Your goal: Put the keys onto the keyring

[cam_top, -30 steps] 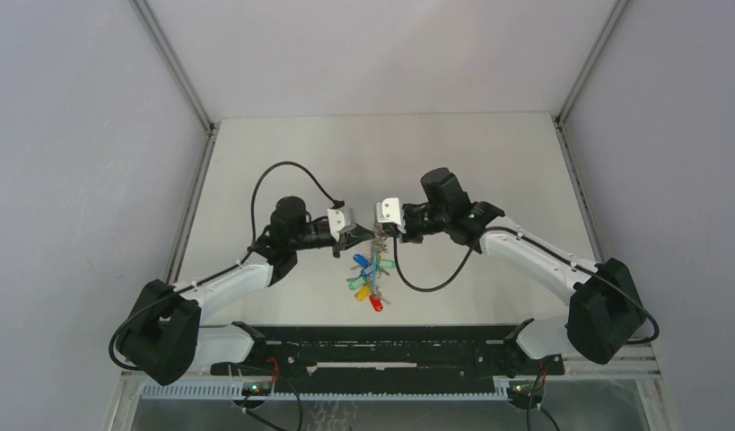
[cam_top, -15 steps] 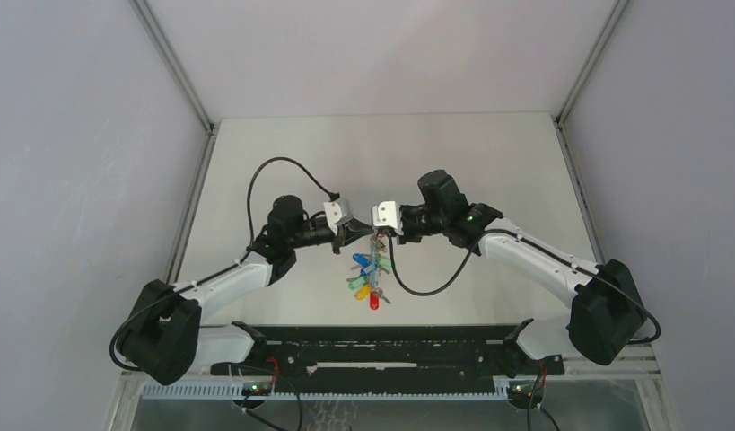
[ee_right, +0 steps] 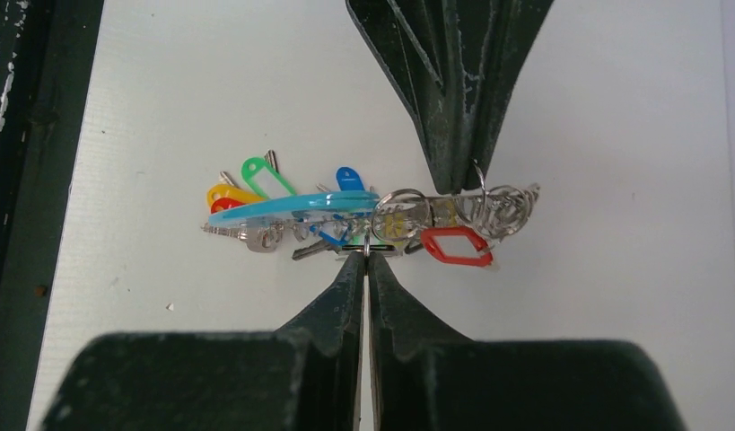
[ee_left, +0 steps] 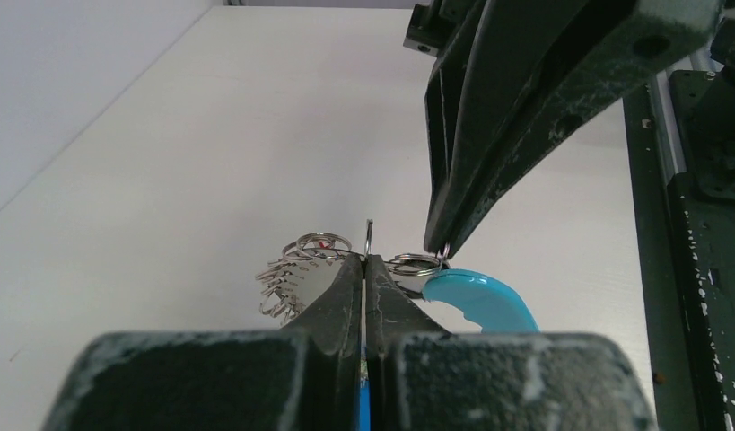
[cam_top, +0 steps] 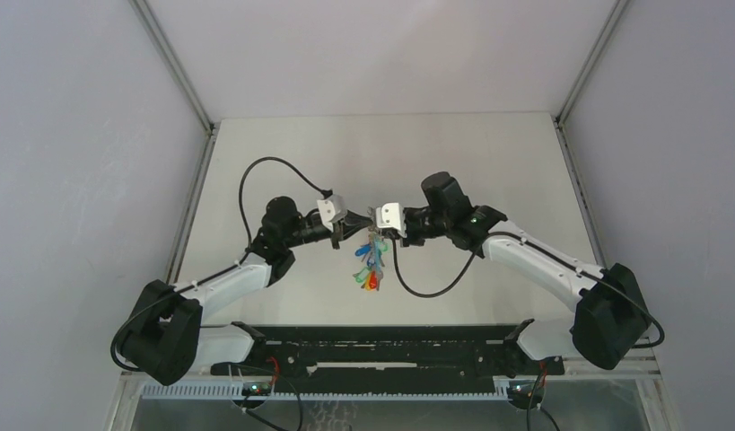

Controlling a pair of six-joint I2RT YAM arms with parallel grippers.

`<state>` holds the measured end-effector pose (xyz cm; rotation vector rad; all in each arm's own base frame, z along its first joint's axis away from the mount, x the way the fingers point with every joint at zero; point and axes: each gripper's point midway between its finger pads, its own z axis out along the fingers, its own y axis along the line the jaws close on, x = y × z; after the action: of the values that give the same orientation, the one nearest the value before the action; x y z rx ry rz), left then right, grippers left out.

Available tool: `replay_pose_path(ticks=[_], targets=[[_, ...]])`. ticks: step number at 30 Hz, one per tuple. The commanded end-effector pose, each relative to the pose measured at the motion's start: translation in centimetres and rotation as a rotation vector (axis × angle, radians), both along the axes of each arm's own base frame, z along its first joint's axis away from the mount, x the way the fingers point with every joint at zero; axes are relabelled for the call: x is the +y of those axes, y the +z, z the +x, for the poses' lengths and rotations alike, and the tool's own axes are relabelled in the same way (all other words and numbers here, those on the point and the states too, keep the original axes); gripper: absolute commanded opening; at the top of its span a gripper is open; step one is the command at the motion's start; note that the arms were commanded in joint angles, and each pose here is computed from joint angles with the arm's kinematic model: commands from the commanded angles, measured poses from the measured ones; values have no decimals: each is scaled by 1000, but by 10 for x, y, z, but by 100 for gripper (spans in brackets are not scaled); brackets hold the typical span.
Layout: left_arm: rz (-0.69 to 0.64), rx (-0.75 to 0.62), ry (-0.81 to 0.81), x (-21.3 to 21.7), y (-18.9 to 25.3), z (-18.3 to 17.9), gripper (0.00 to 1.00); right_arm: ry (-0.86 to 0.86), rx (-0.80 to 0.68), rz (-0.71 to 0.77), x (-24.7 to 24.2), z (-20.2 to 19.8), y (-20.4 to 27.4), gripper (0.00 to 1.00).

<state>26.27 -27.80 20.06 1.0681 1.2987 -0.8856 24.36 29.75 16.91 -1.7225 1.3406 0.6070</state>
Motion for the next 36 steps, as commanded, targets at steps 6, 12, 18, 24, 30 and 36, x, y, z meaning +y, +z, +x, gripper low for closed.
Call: replay_pose_path(ticks=[6,12,18,24,30,36], targets=[[4,-122,-111,-2,9,-17,0,8,-88,185,-3,-3,44,0],[18,-132,-164,-5,3,-23,0,55,-76,208,0,-9,46,0],[28,-120,-189,-7,-4,-23,0,50,-78,211,-1,-5,45,0],[31,-126,-195,-6,-5,-22,0,53,-70,202,0,-4,41,0],[29,-135,-205,-6,-4,-24,0,60,-19,167,1,-6,33,0],[29,-138,-208,-6,-3,-25,0,39,-40,162,0,-1,33,0]])
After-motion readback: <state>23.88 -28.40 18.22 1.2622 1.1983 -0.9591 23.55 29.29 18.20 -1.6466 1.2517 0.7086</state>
